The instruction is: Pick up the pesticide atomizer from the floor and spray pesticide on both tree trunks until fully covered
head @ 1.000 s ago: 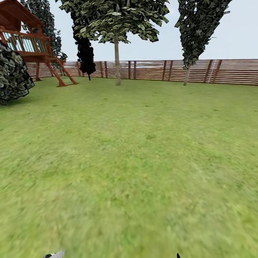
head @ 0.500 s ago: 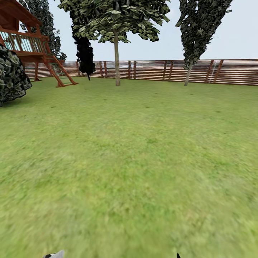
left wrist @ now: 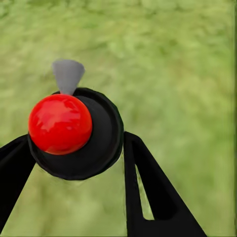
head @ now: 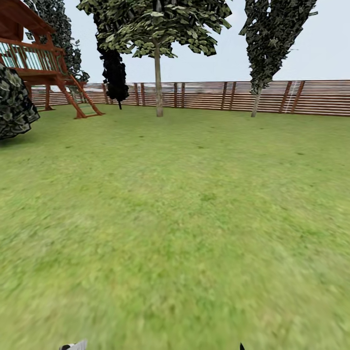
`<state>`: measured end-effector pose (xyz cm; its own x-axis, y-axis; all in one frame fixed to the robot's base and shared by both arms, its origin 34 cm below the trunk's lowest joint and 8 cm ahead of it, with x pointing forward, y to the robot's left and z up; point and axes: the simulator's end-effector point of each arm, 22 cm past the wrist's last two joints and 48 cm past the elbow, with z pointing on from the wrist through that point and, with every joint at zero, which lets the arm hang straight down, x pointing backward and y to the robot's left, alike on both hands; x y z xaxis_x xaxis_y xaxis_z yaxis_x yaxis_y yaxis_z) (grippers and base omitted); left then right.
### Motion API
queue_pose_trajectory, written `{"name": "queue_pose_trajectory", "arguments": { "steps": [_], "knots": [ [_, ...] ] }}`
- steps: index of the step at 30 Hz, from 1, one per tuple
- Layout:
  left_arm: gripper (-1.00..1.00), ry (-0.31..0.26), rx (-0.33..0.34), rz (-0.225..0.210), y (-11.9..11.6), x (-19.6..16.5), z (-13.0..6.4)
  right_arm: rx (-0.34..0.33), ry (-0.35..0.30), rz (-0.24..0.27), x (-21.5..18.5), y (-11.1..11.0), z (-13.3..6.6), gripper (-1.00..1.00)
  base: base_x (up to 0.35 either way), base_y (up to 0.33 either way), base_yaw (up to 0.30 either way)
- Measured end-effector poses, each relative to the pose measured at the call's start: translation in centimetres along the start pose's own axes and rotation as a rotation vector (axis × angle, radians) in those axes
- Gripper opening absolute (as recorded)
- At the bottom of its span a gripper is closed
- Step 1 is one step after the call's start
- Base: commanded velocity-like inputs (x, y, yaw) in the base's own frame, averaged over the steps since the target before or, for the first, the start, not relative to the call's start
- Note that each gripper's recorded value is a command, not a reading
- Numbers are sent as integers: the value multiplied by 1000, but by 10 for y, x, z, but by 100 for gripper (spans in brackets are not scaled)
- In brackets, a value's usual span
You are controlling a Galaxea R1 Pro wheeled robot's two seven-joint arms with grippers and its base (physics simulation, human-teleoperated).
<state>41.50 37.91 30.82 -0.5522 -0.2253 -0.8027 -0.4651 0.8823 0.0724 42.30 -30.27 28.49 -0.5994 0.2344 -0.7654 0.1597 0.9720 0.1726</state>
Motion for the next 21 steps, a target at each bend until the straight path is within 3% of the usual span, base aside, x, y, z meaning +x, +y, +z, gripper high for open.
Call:
{"name": "queue_pose_trajectory", "arguments": {
  "steps": [21],
  "knots": [
    [-100, 0, 1, 1, 0, 0, 0, 0, 0, 0, 0, 0, 0, 100, 339, 0, 0]
  ]
}}
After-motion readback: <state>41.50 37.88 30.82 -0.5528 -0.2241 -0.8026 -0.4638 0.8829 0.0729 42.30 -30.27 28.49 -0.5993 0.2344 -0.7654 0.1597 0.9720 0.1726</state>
